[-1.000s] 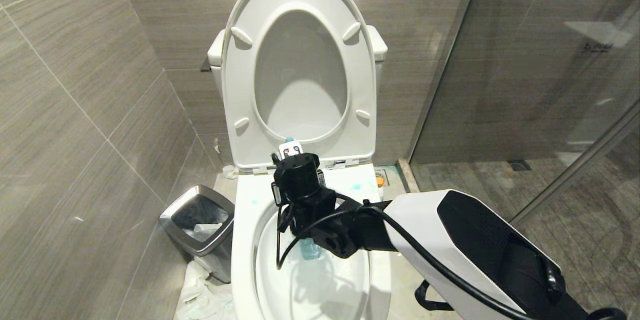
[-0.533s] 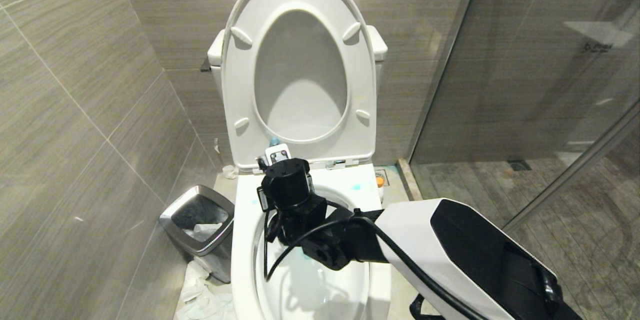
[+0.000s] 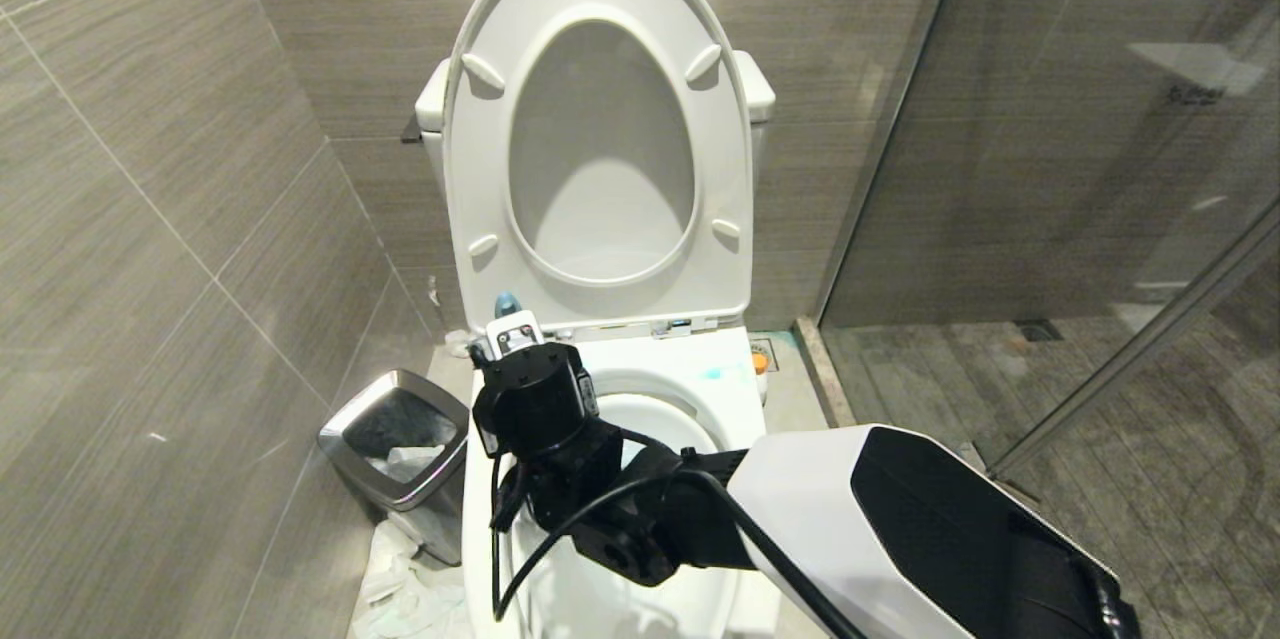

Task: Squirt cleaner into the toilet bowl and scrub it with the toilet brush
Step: Scrub the toilet bowl

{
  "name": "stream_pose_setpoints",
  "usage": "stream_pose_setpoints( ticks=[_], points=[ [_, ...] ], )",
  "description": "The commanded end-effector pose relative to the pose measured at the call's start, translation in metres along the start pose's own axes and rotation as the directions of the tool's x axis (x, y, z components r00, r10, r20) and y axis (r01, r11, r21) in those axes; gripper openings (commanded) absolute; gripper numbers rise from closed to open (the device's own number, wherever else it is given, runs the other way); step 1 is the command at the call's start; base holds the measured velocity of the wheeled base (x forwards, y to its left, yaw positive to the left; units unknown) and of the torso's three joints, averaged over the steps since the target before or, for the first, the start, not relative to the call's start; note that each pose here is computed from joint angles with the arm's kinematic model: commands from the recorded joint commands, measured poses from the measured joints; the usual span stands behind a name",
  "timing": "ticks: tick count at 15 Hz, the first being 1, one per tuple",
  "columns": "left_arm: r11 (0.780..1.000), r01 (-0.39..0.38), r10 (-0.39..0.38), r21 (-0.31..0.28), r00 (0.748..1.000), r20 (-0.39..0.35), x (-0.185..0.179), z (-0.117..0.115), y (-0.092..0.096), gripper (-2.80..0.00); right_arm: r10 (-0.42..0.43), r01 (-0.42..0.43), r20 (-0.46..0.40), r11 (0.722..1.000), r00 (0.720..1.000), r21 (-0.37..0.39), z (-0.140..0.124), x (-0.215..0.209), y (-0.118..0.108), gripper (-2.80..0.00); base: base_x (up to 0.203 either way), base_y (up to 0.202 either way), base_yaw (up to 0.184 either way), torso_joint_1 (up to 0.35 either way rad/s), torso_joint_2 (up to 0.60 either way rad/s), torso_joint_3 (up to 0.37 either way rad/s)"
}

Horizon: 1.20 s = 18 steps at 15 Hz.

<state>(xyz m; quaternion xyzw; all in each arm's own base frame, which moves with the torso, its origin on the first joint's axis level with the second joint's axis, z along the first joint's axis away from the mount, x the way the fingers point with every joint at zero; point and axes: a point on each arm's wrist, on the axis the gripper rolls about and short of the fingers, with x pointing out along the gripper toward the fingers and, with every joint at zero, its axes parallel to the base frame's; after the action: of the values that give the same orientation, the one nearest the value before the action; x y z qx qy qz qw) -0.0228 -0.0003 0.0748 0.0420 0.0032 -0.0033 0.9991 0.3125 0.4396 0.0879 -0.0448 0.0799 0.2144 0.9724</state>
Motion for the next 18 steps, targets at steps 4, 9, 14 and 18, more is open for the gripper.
stream_pose_setpoints(
  ticks=[4, 9, 14, 18],
  points=[
    [1.000, 0.000, 0.000, 0.000, 1.000, -0.002, 0.000, 0.000, 0.000, -2.80, 0.046, -0.047, -0.060, 0.999, 0.997, -0.020, 0.001, -0.037, 0.011, -2.80, 0.000, 0.000, 0.000, 0.000, 0.00, 0.000],
    [1.000, 0.000, 0.000, 0.000, 1.000, -0.001, 0.000, 0.000, 0.000, -2.80, 0.058, -0.059, -0.150, 0.998, 0.987, -0.001, -0.004, -0.081, 0.000, -2.80, 0.000, 0.000, 0.000, 0.000, 0.00, 0.000],
    [1.000, 0.001, -0.001, 0.002, 1.000, -0.001, 0.000, 0.000, 0.000, -2.80, 0.037, -0.038, -0.171, 0.999, 0.985, 0.000, -0.007, -0.119, -0.026, -2.80, 0.000, 0.000, 0.000, 0.000, 0.00, 0.000],
    [1.000, 0.015, -0.015, 0.020, 1.000, 0.000, 0.000, 0.000, 0.000, -2.80, 0.020, -0.020, -0.171, 1.000, 0.985, -0.002, -0.009, -0.145, -0.047, -2.80, 0.000, 0.000, 0.000, 0.000, 0.00, 0.000]
  ],
)
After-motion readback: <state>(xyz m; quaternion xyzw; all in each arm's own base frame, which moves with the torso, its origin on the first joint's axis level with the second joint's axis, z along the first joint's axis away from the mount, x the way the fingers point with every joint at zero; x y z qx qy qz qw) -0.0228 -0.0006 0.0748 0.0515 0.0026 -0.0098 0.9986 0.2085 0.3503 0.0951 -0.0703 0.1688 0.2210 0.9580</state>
